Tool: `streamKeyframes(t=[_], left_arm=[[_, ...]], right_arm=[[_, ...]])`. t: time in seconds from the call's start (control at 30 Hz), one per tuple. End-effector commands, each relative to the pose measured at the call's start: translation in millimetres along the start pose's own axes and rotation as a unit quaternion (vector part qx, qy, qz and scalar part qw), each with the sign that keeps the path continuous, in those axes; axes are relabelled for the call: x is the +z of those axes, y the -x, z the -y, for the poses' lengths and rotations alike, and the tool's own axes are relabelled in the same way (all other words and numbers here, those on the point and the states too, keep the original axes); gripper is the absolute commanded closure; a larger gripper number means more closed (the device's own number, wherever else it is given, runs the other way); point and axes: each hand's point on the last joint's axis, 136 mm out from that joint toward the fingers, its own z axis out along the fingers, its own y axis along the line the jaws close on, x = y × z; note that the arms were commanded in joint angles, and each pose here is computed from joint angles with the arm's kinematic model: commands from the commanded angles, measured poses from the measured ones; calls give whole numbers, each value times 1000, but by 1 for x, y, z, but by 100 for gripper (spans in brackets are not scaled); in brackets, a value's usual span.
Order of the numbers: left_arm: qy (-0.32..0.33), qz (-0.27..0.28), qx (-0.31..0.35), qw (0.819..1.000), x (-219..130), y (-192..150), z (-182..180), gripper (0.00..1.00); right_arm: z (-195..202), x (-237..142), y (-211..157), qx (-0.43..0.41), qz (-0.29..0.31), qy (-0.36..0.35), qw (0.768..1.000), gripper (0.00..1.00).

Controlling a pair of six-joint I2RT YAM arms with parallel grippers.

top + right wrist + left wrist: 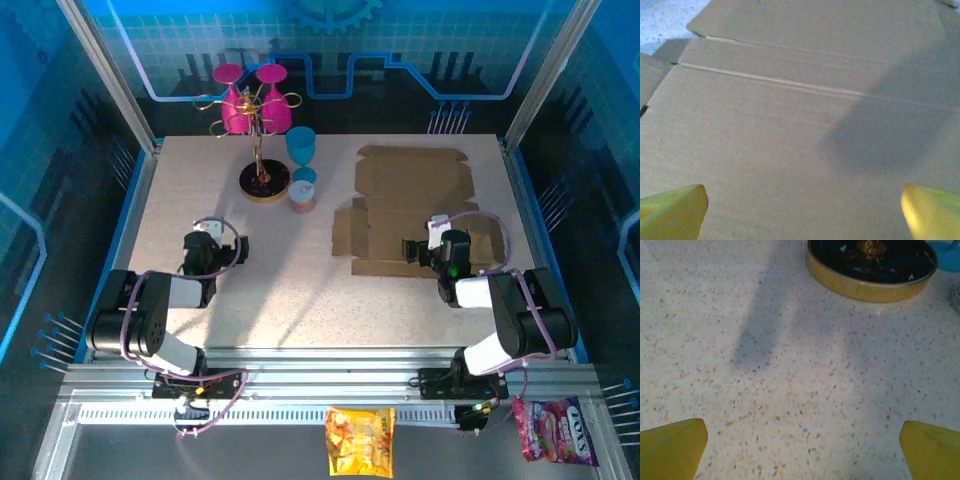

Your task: Fold the paper box

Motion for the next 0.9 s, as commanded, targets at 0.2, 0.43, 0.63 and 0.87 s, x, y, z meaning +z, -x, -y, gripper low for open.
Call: streamKeyframes(t=[0.2, 0.43, 0.63, 0.87], left_arm=[[-31, 77, -8, 996, 5, 45, 15, 1], [-31, 77, -8, 997, 5, 45, 14, 1], [-30, 76, -7, 997, 5, 45, 14, 1], [-26, 75, -9, 997, 6, 45, 13, 1]], right_arm=[[5, 4, 46, -19, 83, 1, 996, 0], [5, 4, 46, -19, 83, 1, 996, 0], [5, 4, 46, -19, 82, 2, 996, 0], [6, 4, 46, -19, 82, 1, 996, 0]])
